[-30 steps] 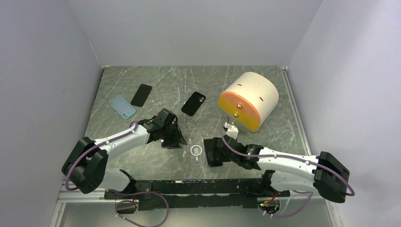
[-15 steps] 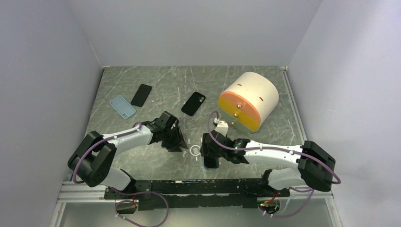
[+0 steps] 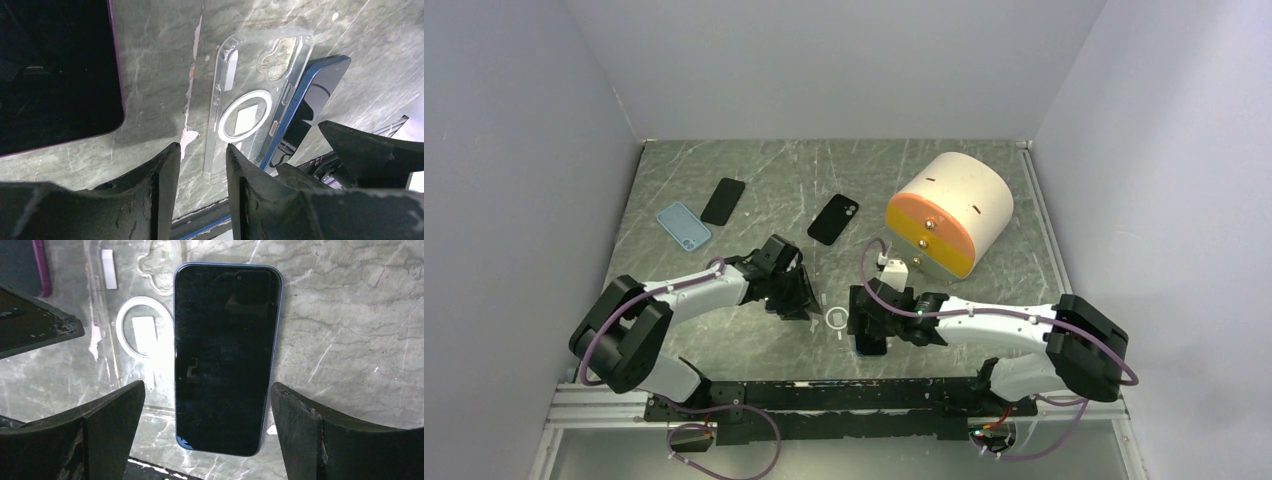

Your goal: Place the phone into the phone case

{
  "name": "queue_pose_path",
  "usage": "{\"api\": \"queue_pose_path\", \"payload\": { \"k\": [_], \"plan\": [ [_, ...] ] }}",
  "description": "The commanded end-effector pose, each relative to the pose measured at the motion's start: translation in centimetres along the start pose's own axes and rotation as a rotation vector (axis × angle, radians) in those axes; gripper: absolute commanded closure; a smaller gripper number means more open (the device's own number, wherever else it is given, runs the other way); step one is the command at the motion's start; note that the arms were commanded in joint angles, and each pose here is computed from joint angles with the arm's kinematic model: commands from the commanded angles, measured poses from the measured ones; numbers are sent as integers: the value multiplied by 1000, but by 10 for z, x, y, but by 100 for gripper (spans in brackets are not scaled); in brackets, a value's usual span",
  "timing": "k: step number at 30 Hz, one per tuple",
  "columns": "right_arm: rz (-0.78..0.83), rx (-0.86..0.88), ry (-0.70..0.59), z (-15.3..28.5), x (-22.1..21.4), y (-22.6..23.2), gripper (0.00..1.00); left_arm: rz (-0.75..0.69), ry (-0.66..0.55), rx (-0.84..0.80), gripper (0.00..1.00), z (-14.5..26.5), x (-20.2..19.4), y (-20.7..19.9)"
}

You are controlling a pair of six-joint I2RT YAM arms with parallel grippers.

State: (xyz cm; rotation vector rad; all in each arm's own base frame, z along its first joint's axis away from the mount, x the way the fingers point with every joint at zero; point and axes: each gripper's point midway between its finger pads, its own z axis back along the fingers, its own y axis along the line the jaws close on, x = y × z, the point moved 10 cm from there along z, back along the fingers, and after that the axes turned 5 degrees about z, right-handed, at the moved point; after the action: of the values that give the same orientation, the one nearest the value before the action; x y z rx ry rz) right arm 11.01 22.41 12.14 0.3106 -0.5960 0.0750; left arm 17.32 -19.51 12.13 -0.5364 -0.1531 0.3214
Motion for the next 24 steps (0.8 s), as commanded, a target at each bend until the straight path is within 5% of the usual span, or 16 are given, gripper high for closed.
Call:
{"api": "queue_pose_path", "payload": {
  "k": [1, 8, 24],
  "plan": [
    [16, -36, 1, -5, -2, -1, 1, -17, -11, -36, 56, -2, 5, -6],
    [37, -46, 29, -14, -6, 0, 4, -22, 1, -46, 57, -5, 6, -8],
    [31, 18, 6, -16, -2, 10, 32, -32, 62, -77, 65, -20, 4, -6]
  ]
}}
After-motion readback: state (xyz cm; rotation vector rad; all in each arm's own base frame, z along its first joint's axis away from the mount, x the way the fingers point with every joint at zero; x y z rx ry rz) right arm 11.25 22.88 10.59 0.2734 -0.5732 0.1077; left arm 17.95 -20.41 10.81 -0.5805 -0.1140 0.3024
